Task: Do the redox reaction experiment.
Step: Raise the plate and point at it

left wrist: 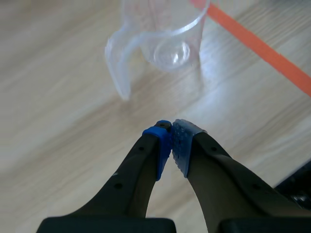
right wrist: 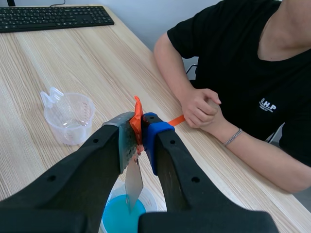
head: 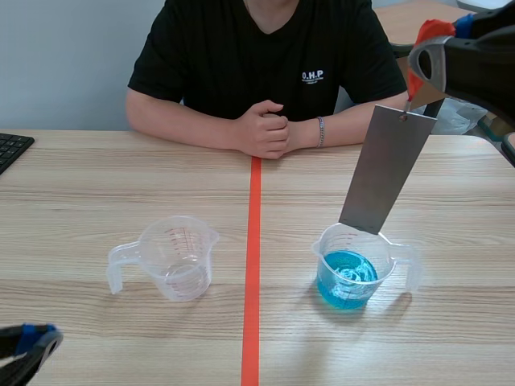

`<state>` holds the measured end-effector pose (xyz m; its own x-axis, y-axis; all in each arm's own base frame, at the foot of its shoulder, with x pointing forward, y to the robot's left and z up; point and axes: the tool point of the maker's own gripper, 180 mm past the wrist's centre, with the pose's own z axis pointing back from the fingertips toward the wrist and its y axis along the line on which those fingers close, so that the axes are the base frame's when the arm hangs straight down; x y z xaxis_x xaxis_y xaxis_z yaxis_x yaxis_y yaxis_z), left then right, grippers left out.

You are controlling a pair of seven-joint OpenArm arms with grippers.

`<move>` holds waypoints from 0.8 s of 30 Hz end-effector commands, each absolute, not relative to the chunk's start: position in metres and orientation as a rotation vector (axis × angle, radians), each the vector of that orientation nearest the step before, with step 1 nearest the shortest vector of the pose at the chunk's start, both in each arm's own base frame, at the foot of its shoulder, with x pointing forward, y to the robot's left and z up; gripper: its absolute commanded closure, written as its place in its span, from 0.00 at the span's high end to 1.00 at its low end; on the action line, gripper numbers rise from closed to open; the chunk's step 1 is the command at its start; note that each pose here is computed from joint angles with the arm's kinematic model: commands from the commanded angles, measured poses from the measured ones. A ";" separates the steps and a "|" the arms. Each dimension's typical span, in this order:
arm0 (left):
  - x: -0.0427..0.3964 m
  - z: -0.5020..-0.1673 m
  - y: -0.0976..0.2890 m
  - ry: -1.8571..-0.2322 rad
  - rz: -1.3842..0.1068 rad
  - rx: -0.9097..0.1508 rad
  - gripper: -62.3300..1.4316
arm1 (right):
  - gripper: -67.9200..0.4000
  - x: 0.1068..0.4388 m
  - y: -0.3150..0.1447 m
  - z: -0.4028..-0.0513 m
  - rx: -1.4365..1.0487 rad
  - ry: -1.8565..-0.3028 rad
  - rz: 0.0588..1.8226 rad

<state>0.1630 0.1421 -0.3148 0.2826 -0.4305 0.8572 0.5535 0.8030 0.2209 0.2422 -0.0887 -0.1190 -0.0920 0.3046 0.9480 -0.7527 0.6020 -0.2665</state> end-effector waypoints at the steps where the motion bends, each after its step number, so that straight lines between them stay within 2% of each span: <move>1: 0.175 -0.306 0.132 -1.139 -0.691 -0.151 0.09 | 0.03 0.241 -0.086 -0.111 0.421 -1.426 0.949; 12: 0.234 -0.273 0.066 -1.297 -0.878 -0.246 0.09 | 0.03 0.241 -0.086 -0.110 0.422 -1.426 0.949; 24: 0.253 -0.250 -0.027 -1.363 -1.010 -0.387 0.09 | 0.03 0.241 -0.086 -0.110 0.422 -1.427 0.949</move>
